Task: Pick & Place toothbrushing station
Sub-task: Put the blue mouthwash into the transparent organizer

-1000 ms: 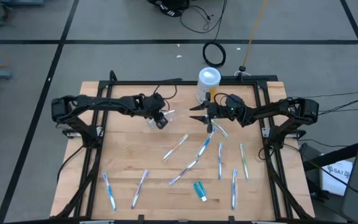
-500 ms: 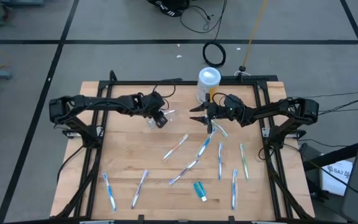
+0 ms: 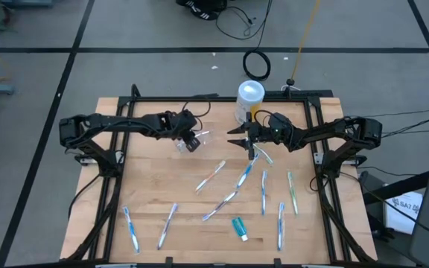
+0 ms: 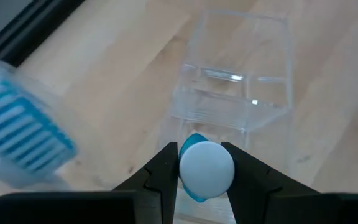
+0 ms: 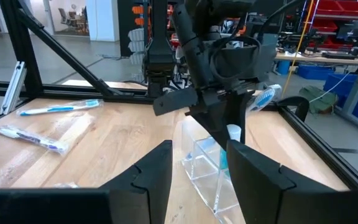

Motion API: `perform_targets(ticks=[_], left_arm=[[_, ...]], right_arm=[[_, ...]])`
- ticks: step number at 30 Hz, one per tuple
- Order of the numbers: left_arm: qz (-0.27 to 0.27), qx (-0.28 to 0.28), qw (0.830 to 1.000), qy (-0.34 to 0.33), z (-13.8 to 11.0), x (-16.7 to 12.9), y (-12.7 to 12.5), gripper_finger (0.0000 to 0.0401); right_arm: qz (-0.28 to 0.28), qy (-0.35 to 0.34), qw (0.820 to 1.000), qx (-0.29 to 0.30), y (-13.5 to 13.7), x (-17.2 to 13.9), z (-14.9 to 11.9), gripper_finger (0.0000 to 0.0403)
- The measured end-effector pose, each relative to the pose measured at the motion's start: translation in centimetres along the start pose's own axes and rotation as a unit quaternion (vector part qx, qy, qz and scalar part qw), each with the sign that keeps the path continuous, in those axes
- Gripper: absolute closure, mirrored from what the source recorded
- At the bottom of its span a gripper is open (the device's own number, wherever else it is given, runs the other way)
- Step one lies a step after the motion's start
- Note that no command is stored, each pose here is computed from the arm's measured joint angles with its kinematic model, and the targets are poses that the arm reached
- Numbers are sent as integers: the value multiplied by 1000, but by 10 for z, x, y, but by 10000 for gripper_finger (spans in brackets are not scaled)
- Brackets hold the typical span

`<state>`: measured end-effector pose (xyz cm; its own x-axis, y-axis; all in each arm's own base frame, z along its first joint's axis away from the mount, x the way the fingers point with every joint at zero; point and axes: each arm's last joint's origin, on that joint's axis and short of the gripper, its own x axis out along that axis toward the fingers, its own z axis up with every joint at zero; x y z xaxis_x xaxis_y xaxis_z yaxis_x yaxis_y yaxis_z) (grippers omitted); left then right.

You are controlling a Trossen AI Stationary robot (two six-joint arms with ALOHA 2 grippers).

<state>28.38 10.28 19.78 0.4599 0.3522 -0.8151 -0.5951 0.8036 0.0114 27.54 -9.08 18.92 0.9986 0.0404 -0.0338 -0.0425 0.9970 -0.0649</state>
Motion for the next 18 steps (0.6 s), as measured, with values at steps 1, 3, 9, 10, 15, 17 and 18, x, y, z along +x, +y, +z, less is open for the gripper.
perform_targets(ticks=[1, 3, 9, 10, 15, 17, 18], left_arm=[[-6, 1, 1000, 1, 0, 0, 0, 288], [-14, 1, 1000, 3, 0, 0, -1, 288], [-11, -6, 1000, 2, 1, 0, 2, 288], [-10, -13, 1000, 3, 1, 1, 3, 288], [-6, -21, 1000, 3, 2, 1, 7, 287], [-6, -21, 1000, 3, 2, 1, 8, 287], [-6, -21, 1000, 3, 2, 1, 8, 285]], right_arm=[[0, 0, 1000, 0, 0, 0, 0, 259], [0, 0, 1000, -1, 0, 0, 0, 259], [0, 0, 1000, -3, 0, 0, 0, 259], [0, 0, 1000, -3, 0, 0, 0, 259], [0, 0, 1000, -6, 0, 0, 0, 259], [0, 0, 1000, -6, 0, 0, 0, 259], [0, 0, 1000, -6, 0, 0, 0, 259]])
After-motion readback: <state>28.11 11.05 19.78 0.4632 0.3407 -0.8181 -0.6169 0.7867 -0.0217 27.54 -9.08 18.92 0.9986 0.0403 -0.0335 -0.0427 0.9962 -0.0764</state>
